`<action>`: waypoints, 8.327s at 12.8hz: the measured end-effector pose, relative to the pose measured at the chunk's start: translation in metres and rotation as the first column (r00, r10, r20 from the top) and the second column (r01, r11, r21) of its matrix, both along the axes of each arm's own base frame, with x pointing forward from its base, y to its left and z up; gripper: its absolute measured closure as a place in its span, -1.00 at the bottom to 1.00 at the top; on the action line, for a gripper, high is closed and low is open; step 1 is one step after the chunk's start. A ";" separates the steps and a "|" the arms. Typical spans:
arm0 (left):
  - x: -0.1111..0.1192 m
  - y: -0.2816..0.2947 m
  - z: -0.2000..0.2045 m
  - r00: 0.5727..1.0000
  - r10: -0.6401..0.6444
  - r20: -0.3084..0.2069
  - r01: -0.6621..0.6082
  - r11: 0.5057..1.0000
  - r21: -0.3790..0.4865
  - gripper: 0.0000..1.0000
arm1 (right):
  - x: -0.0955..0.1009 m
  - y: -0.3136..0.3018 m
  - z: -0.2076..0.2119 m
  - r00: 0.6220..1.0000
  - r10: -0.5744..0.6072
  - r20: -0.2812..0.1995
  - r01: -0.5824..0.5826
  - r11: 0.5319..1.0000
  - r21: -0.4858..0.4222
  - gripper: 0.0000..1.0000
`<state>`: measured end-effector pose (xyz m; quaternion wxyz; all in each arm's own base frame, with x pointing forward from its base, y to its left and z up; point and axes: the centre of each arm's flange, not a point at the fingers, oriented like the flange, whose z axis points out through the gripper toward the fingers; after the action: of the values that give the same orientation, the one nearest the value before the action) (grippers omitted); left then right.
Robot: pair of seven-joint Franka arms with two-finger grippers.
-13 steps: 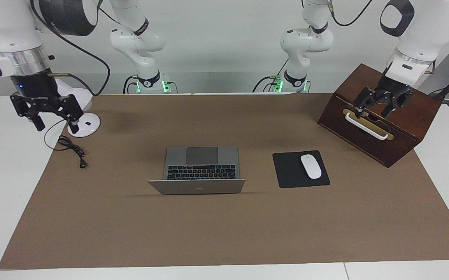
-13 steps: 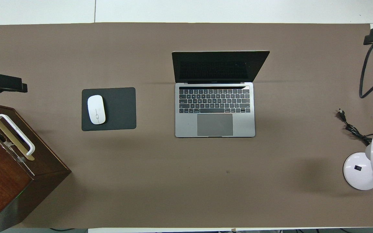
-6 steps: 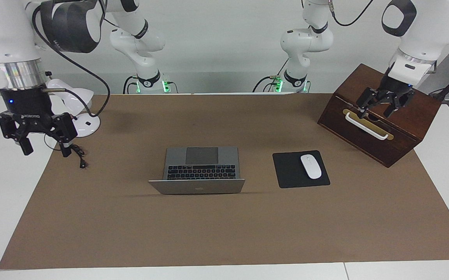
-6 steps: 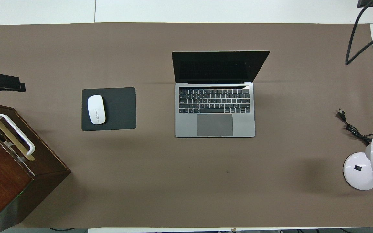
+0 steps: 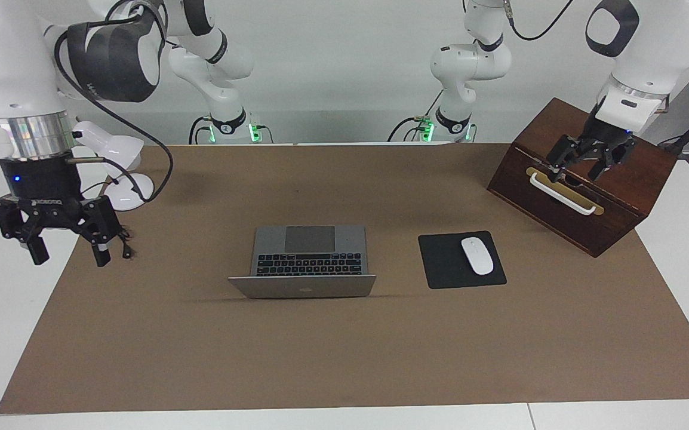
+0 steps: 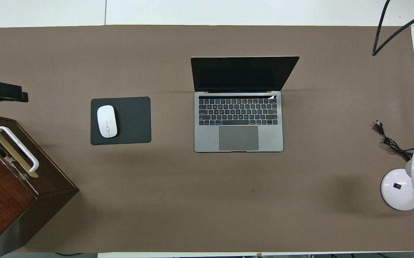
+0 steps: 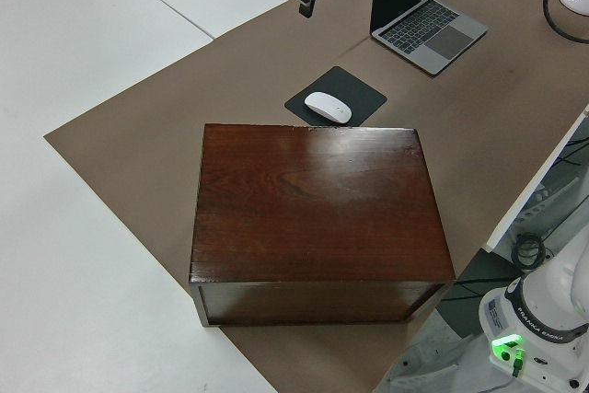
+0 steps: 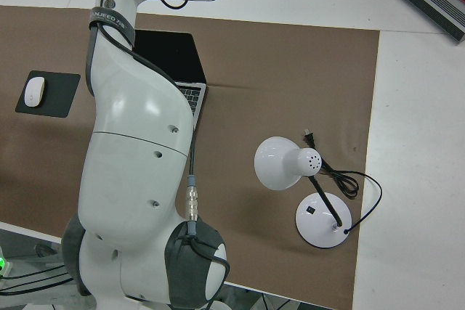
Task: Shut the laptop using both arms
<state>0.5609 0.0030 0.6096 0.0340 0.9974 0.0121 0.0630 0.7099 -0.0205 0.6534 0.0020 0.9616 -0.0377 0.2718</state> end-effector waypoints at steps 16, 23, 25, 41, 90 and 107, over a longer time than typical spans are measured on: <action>0.005 -0.032 -0.033 0.989 -0.043 0.140 0.043 0.999 0.003 0.98 | 0.066 0.181 -0.102 0.963 0.157 0.218 -0.147 0.987 -0.064 0.98; -0.046 -0.141 -0.090 0.930 -0.200 0.308 0.212 0.977 -0.004 0.98 | 0.038 0.312 -0.141 0.989 0.041 0.143 -0.035 0.998 -0.045 0.98; -0.062 -0.170 -0.108 0.903 -0.245 0.352 0.264 0.965 -0.005 0.98 | 0.032 0.323 -0.141 0.992 0.009 0.126 -0.005 0.999 -0.035 0.98; -0.121 -0.319 -0.239 0.727 -0.425 0.540 0.504 0.864 0.001 0.98 | 0.016 0.329 -0.174 0.982 -0.052 -0.182 0.069 0.994 0.087 0.98; -0.181 -0.347 -0.341 0.648 -0.532 0.545 0.612 0.790 0.043 0.98 | -0.085 0.254 -0.285 0.735 -0.048 -0.676 0.188 0.973 0.136 0.98; -0.185 -0.343 -0.343 0.636 -0.528 0.562 0.613 0.788 0.047 0.98 | -0.124 0.236 -0.313 0.667 -0.071 -0.741 0.210 0.973 0.096 0.98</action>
<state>0.3755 -0.3402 0.2661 0.1283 0.8823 -0.3099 0.3301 0.5860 0.2155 0.3405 -0.0455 0.9801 -0.1314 -0.1414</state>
